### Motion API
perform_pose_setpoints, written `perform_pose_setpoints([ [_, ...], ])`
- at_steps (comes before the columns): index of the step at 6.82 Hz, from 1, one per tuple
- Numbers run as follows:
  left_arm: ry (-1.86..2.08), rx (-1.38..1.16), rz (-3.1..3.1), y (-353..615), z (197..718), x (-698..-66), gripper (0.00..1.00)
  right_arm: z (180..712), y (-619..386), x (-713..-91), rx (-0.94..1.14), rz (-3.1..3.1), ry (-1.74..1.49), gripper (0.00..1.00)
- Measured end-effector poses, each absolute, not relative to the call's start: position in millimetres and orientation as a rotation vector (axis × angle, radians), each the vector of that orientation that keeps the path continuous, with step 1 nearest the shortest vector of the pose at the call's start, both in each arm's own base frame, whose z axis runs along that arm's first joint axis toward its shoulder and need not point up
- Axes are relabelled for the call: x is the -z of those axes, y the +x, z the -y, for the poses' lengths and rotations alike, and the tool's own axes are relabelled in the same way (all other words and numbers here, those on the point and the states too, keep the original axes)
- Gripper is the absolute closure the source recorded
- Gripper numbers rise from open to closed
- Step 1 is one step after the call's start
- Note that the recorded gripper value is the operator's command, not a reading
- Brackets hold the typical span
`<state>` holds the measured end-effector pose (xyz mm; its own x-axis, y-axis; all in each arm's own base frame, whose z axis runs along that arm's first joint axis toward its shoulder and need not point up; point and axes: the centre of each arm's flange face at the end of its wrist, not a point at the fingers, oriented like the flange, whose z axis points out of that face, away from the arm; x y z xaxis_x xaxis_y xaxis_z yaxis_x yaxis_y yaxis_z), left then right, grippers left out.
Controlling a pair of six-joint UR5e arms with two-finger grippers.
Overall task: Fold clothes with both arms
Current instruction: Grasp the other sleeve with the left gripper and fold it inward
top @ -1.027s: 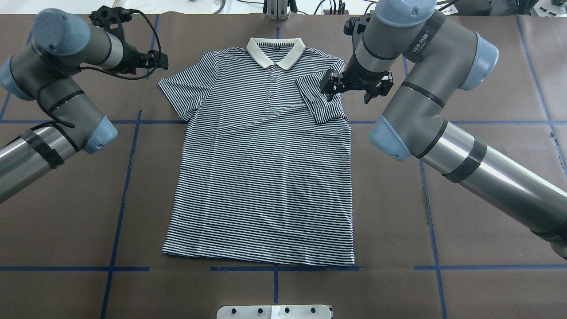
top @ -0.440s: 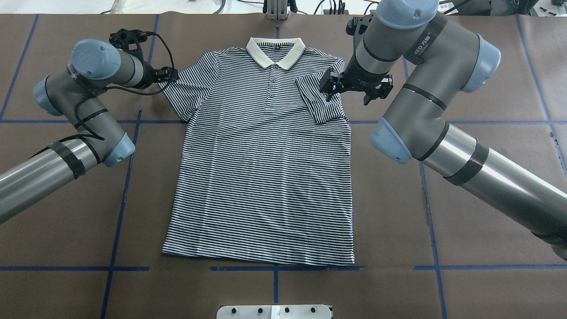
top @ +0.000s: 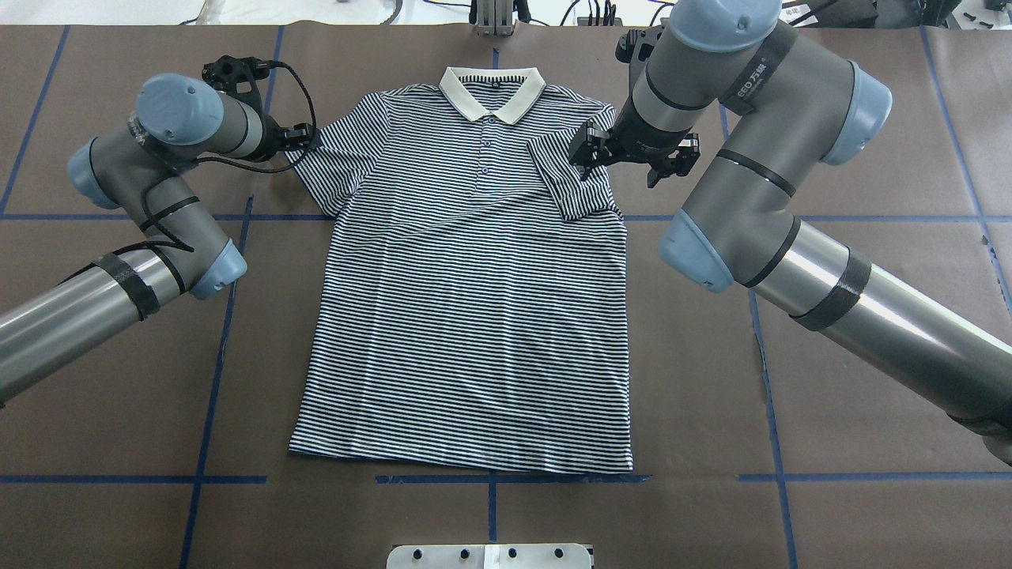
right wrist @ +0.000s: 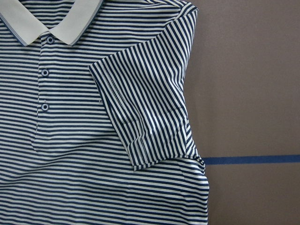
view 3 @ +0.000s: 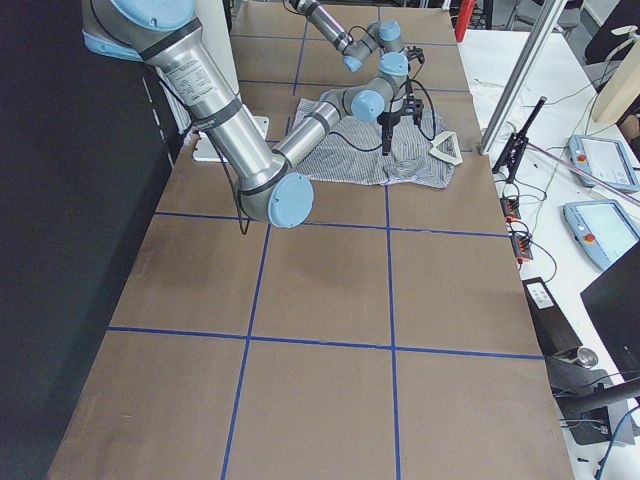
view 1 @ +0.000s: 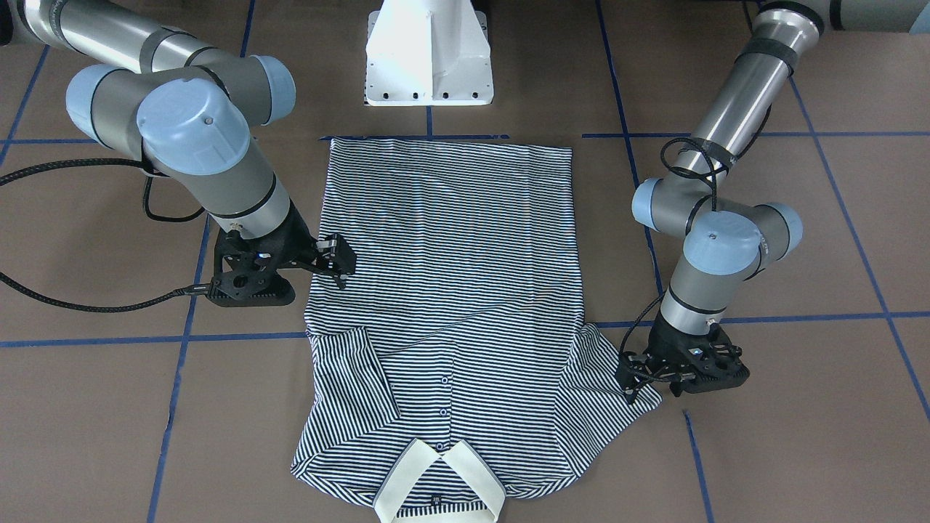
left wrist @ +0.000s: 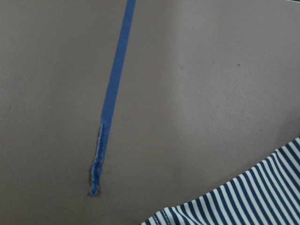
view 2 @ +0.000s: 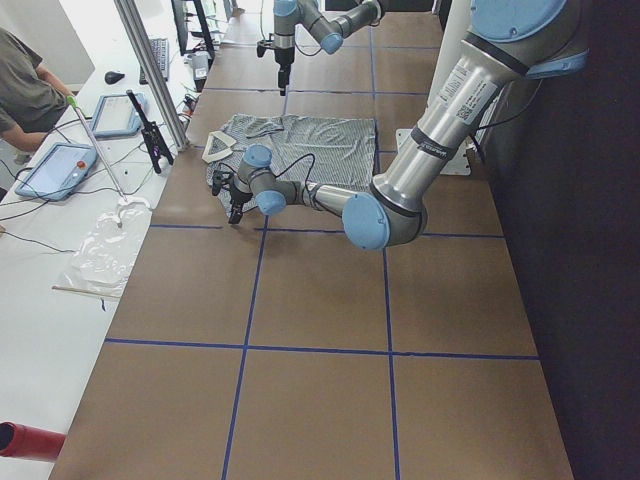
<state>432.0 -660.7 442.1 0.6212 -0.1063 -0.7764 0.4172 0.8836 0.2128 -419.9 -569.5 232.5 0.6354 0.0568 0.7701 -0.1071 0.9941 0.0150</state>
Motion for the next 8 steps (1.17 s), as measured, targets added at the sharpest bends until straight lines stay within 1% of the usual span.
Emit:
perform_pose_setpoints([
  [1,0.397,0.308,-0.852,432.3,660.9,-441.5,0.89,569.6,-420.0,-232.6,-0.094,0.877,0.061,0.00],
  [2,0.397,0.306,-0.852,433.0,661.1,-440.2,1.00,569.8,-420.2,-233.2,-0.094,0.876,0.060,0.00],
  [6,0.409,0.305,-0.879,436.2,664.4,-412.1,1.00,569.5,-420.7,-239.1,-0.094,0.869,0.055,0.00],
  [7,0.396,0.335,-0.893,439.6,667.9,-382.2,1.00,568.9,-421.1,-241.2,-0.094,0.867,0.053,0.00],
  [8,0.361,0.389,-0.916,454.5,670.5,-333.3,1.00,568.5,-421.3,-242.7,-0.093,0.866,0.051,0.00],
])
